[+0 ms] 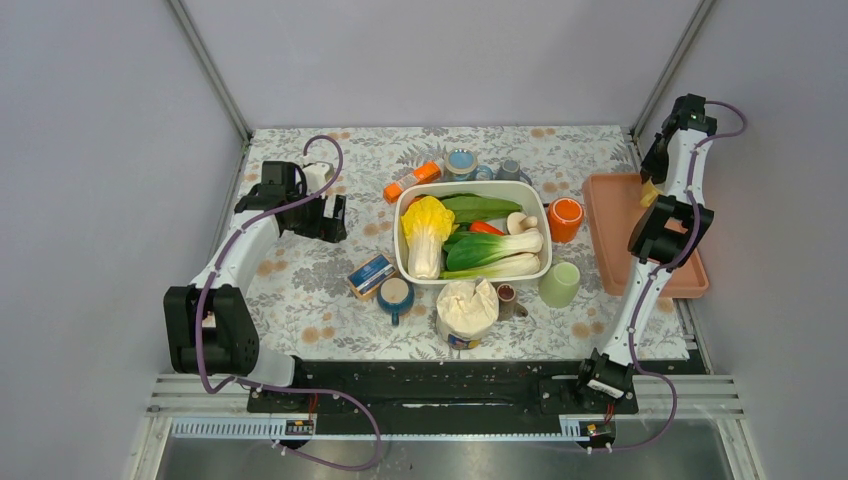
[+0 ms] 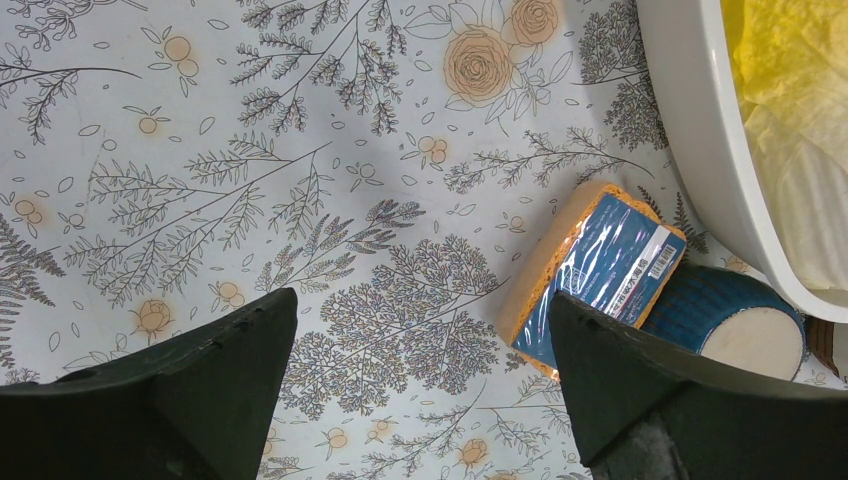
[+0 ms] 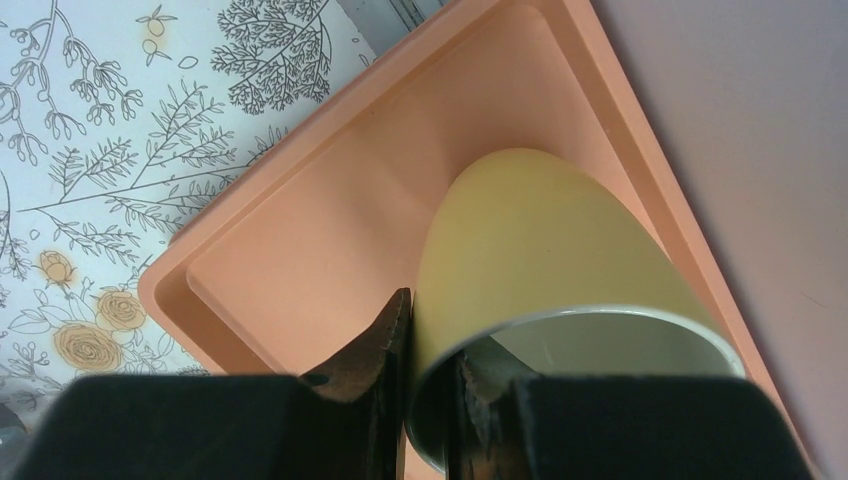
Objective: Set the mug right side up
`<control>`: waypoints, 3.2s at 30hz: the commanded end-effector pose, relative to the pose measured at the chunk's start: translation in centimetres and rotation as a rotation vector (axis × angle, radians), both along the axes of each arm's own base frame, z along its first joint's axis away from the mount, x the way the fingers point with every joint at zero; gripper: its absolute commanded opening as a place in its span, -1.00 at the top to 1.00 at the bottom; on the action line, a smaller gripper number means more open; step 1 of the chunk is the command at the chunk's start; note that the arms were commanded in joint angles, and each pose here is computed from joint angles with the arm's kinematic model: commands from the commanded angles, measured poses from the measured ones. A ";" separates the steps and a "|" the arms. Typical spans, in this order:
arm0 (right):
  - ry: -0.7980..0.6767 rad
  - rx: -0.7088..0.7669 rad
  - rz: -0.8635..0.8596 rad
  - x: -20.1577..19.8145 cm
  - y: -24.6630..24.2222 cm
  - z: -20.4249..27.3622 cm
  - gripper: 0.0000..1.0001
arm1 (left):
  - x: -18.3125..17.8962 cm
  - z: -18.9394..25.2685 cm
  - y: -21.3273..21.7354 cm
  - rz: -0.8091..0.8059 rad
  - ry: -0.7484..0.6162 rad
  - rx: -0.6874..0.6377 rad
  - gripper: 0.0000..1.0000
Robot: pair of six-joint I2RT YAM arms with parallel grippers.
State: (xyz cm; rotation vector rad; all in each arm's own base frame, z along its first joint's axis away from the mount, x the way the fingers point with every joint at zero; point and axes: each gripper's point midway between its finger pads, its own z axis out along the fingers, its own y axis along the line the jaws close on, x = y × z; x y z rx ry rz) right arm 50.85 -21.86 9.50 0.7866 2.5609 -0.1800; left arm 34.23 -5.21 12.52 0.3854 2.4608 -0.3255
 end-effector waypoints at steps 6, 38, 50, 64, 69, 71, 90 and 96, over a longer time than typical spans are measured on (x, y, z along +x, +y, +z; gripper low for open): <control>-0.064 -0.027 -0.033 1.4 -0.6 0.8 0.95 | 0.6 0.5 0.3 -0.010 -0.031 0.015 -0.98; -0.191 -0.050 0.048 -2.5 4.2 11.6 -0.99 | 0.5 0.5 -0.3 -0.030 -0.025 -0.012 -0.98; -0.367 -0.091 0.233 -6.0 14.1 16.5 -0.99 | -3.3 1.7 -3.0 -0.247 -0.055 0.014 -0.83; -0.419 0.003 0.441 -13.8 24.5 12.8 -0.99 | -17.0 -1.7 -11.4 -0.837 0.038 0.232 -0.79; -0.426 0.025 0.467 -15.9 25.1 12.0 -0.99 | -20.0 -3.2 -13.8 -1.053 -0.006 0.301 -0.58; -0.445 0.047 0.492 -16.7 25.6 12.1 -0.99 | -21.3 -3.0 -15.0 -1.181 -0.066 0.310 -0.56; -0.471 0.105 0.562 -18.2 27.1 11.4 -0.99 | -19.2 -7.1 -16.6 -2.049 -0.497 0.773 -0.36; -0.479 0.138 0.586 -18.2 27.8 11.4 -0.99 | -17.2 -8.7 -15.8 -2.063 -0.512 0.938 -0.07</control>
